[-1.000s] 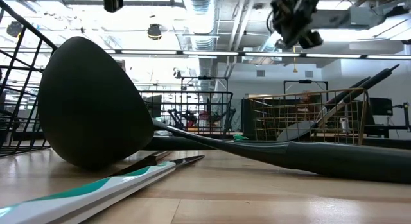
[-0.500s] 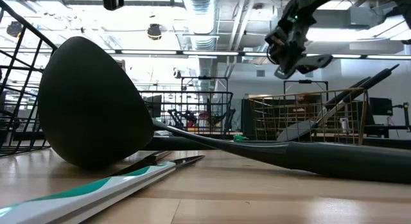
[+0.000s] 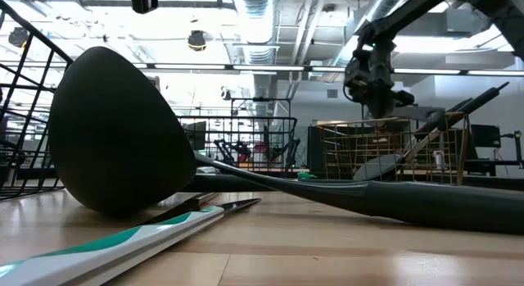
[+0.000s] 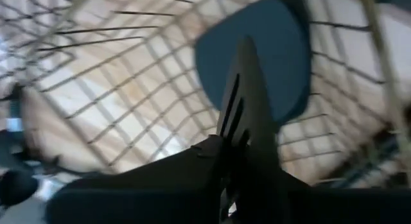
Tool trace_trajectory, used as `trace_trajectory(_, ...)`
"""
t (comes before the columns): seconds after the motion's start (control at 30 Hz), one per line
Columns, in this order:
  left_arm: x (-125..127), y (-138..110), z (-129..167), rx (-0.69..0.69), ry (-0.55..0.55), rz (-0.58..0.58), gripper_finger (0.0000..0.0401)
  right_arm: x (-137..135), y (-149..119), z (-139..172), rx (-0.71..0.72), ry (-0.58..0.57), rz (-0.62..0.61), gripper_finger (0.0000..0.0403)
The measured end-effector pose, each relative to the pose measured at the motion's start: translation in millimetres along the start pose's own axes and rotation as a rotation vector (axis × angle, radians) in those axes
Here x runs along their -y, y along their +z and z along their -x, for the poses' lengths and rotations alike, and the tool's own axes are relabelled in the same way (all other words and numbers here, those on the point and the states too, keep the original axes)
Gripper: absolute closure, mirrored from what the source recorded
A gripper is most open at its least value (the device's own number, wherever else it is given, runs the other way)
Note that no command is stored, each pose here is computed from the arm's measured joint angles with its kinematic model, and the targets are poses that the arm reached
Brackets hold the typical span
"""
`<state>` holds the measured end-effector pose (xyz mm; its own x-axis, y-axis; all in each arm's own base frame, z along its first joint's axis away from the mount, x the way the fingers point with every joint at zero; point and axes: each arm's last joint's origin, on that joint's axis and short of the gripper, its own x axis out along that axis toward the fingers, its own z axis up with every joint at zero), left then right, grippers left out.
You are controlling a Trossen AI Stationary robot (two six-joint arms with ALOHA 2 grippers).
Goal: Pick & Place Kitchen Items
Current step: Put the black spatula into the brown wire basket, then put the black serving spoon into the bottom black wire basket
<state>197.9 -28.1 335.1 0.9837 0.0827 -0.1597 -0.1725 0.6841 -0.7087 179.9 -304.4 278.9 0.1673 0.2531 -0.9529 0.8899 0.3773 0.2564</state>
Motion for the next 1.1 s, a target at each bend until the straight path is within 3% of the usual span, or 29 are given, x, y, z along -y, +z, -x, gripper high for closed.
trace_trajectory(0.17,0.0,0.1,0.0,0.002,0.002,0.0,0.0229,1.4,2.9,-3.1,0.004,-0.094,0.024,0.0348)
trace_trajectory(0.43,0.0,0.2,0.0,0.003,0.001,0.0,0.0229,-0.7,5.6,-2.9,0.037,-0.1,0.063,0.0284)
trace_trajectory(0.63,0.0,0.2,0.0,0.003,0.002,0.0,0.0229,-9.7,0.2,27.2,0.133,-0.07,0.052,0.0242)
trace_trajectory(0.83,0.4,-0.5,0.0,-0.018,-0.016,-0.052,0.0229,-45.1,-54.7,84.8,0.332,0.005,0.151,0.0231)
trace_trajectory(1.1,0.9,-5.9,-4.9,-0.105,-0.076,-0.17,0.0227,-92.5,-183.9,131.0,0.545,0.126,0.293,0.0245)
